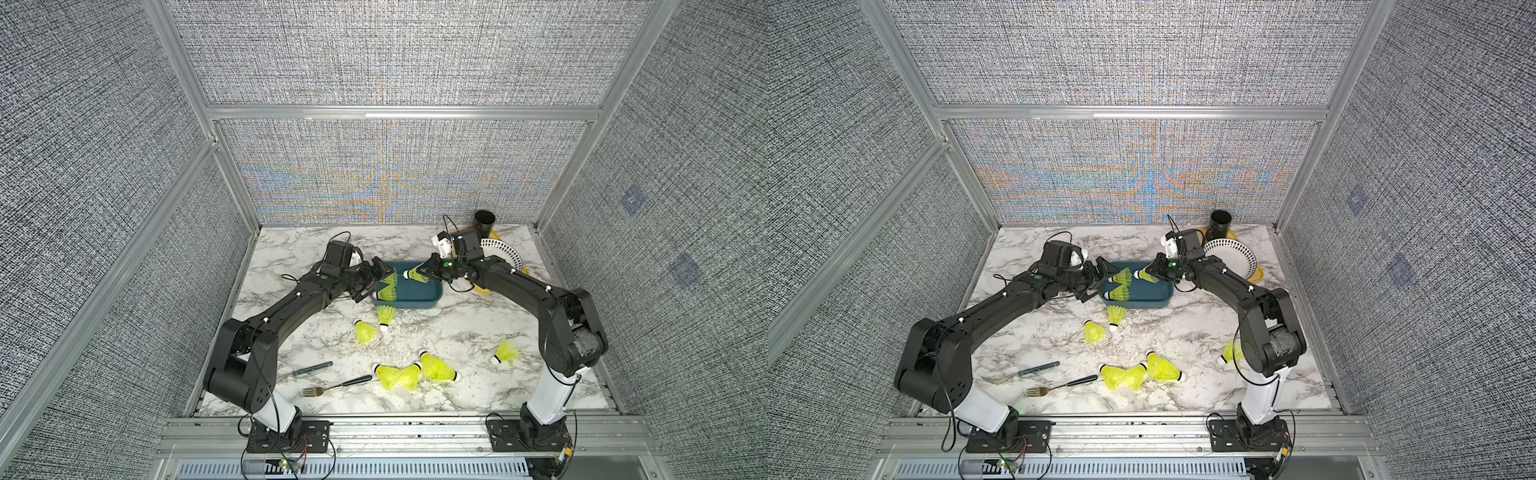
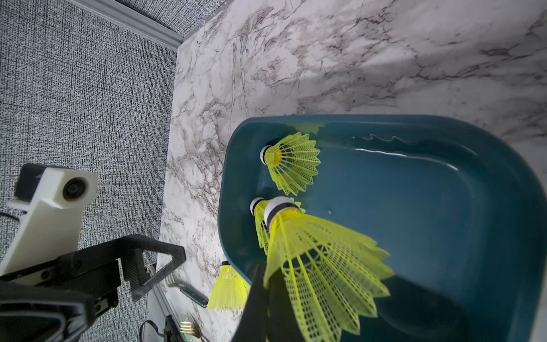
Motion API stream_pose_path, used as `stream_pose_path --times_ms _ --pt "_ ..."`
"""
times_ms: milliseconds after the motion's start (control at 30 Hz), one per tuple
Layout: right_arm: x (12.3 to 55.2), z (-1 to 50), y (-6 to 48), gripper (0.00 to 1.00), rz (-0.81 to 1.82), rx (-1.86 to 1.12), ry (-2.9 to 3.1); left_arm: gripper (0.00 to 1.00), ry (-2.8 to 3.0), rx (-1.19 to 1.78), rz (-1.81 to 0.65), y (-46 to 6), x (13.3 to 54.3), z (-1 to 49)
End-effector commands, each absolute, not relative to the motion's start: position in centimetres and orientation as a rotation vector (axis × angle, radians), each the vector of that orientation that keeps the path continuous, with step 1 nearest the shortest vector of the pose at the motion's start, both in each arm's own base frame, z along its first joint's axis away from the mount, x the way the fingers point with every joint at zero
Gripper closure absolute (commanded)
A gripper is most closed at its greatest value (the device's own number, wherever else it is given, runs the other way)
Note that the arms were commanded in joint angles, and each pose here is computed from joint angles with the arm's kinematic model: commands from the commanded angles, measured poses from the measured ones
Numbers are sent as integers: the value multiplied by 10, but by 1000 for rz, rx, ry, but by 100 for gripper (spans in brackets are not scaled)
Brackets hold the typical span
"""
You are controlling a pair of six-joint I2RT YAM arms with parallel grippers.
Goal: Put the shuttlecocks into the storage box
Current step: Place the shuttlecock in the storage box.
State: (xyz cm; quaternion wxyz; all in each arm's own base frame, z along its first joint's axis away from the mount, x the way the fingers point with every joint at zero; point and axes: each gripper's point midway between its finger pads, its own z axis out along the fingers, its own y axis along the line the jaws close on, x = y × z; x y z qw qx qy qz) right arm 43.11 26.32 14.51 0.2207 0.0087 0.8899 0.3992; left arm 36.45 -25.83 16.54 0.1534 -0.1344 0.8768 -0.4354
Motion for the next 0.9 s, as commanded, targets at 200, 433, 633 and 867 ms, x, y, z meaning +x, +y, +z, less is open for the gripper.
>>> stream_pose_path --times_ms 200,433,633,867 --pt "456 132 282 100 1185 51 2441 0 2525 -360 -1224 -255 373 164" --pt "459 118 300 100 1230 31 2460 0 2546 -353 -1202 -252 370 159" --pt "463 107 308 100 1259 56 2465 0 2564 -343 -1183 -250 366 156" --pt "468 102 314 100 1292 58 2457 0 2568 -337 -1170 -248 365 157"
